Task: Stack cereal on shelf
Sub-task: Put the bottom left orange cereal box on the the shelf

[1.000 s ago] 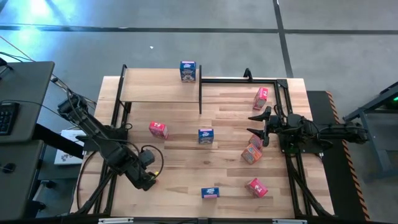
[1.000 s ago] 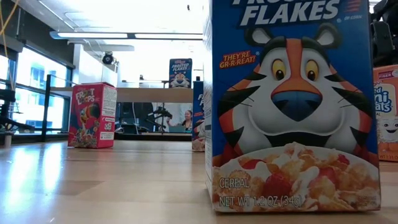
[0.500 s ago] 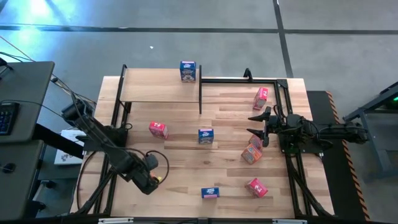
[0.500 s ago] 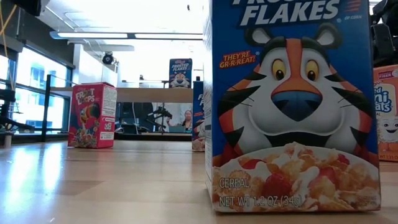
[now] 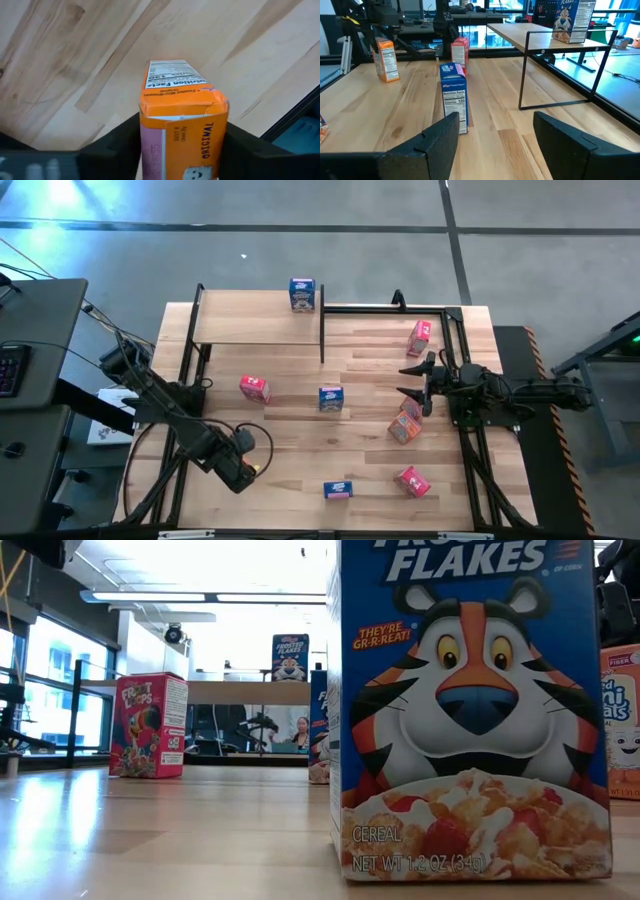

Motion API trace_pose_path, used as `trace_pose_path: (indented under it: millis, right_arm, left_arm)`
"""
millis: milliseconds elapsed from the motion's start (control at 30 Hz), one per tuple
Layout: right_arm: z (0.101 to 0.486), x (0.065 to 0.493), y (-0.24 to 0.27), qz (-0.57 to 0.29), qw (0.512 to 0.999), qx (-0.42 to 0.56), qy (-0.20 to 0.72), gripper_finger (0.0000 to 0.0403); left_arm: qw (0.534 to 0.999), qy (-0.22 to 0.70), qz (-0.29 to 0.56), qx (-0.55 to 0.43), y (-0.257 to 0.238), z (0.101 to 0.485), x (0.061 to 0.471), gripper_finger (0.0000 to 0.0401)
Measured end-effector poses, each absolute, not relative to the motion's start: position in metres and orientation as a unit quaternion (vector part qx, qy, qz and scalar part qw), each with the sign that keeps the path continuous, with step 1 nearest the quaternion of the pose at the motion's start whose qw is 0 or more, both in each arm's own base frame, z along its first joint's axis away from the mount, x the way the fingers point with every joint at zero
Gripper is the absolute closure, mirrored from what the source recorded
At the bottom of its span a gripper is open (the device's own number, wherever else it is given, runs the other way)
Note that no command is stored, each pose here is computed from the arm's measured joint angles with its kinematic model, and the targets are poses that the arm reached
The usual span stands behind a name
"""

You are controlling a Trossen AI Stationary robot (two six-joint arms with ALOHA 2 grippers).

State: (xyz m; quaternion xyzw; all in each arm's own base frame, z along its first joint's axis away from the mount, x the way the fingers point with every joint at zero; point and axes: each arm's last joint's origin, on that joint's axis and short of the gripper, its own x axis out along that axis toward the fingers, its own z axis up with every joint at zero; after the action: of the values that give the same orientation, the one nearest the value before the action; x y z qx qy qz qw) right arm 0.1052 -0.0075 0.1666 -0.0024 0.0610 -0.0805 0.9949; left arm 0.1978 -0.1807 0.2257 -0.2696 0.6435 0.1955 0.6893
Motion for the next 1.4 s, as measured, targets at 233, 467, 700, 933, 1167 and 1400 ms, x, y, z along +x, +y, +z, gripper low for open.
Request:
trace_pose_path:
  millis: [233, 467, 700, 933, 1167, 1400]
  right_arm:
    - [0.166, 0.105, -0.007, -0.081, 0.995, -0.003, 0.065, 0.0155]
    - [0.166, 0.105, -0.007, -0.080, 0.995, -0.003, 0.066, 0.0155]
    - [0.166, 0.105, -0.007, -0.080, 0.995, -0.003, 0.066, 0.0155]
    - [0.165, 0.105, -0.007, -0.080, 0.994, -0.003, 0.067, 0.0155]
    - [0.165, 0.105, -0.007, -0.081, 0.994, -0.003, 0.067, 0.0155]
    - [0.165, 0.105, -0.007, -0.080, 0.994, -0.003, 0.067, 0.0155]
  left_arm:
    - [0.698, 0.641, 0.179, -0.264, -0.172, 0.231, 0.202, 0.0257]
    - [0.711, 0.630, 0.160, -0.268, -0.157, 0.243, 0.205, 0.0273]
    - [0.736, 0.605, 0.127, -0.275, -0.136, 0.263, 0.205, 0.0274]
    - [0.777, 0.556, 0.106, -0.276, -0.104, 0.288, 0.201, 0.0274]
    - [0.826, 0.498, 0.101, -0.244, -0.068, 0.309, 0.194, 0.0274]
    - [0.872, 0.453, 0.108, -0.152, -0.033, 0.323, 0.187, 0.0274]
